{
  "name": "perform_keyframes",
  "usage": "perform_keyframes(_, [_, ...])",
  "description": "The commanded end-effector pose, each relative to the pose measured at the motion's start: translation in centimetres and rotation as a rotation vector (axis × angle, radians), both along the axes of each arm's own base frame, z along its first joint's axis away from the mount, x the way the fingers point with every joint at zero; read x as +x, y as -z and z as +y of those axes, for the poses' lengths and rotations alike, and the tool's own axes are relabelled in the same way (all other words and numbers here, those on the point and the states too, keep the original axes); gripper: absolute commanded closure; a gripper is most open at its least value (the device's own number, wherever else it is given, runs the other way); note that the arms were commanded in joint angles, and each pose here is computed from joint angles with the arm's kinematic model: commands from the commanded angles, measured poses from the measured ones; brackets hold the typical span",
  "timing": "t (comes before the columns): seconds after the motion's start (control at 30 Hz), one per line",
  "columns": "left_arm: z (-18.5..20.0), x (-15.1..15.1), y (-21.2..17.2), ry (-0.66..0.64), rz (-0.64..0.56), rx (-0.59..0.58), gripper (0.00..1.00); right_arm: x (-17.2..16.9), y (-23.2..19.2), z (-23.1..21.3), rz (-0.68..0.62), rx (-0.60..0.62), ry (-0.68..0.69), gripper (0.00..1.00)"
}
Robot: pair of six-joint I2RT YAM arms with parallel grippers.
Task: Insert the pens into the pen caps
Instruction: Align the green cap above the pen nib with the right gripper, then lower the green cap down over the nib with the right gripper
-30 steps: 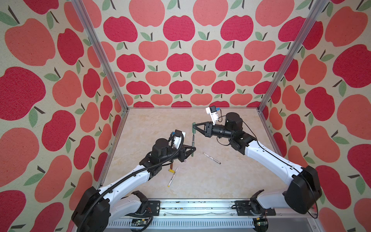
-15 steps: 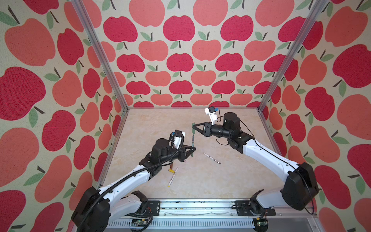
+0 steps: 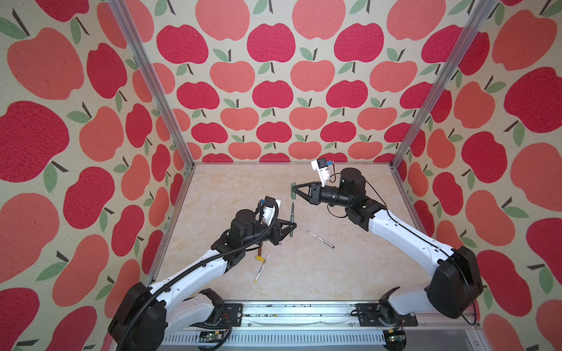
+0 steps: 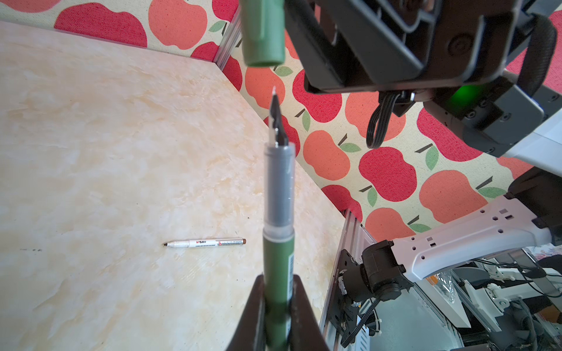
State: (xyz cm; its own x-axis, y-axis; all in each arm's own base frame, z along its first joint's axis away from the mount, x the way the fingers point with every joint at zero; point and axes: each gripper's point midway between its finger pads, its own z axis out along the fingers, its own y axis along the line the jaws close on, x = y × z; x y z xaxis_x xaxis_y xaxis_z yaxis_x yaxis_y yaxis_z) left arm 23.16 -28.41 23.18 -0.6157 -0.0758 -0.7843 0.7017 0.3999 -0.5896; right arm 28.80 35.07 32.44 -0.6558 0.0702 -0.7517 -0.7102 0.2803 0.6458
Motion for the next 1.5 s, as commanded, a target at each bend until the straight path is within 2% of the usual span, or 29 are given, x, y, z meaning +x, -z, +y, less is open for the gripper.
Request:
perform_keyframes(0.0, [-0.2, -0.3, -1.3, 0.019, -0.051, -0.019, 1.0, -0.6, -2.2, -0.3, -0.043, 0.034, -0.006, 1.0])
perform_keyframes(0.4, [-0.2, -0.2, -1.5, 0.018, -0.054, -0.021, 1.0, -1.8, -0.2, -0.3, -0.013, -0.003, -0.014, 1.0])
perform_keyframes(1.47, [0.0, -0.5, -1.4, 0.019, -0.055, -0.02, 1.0, -0.8, 0.1, 0.5, -0.018, -0.016, -0.007, 1.0])
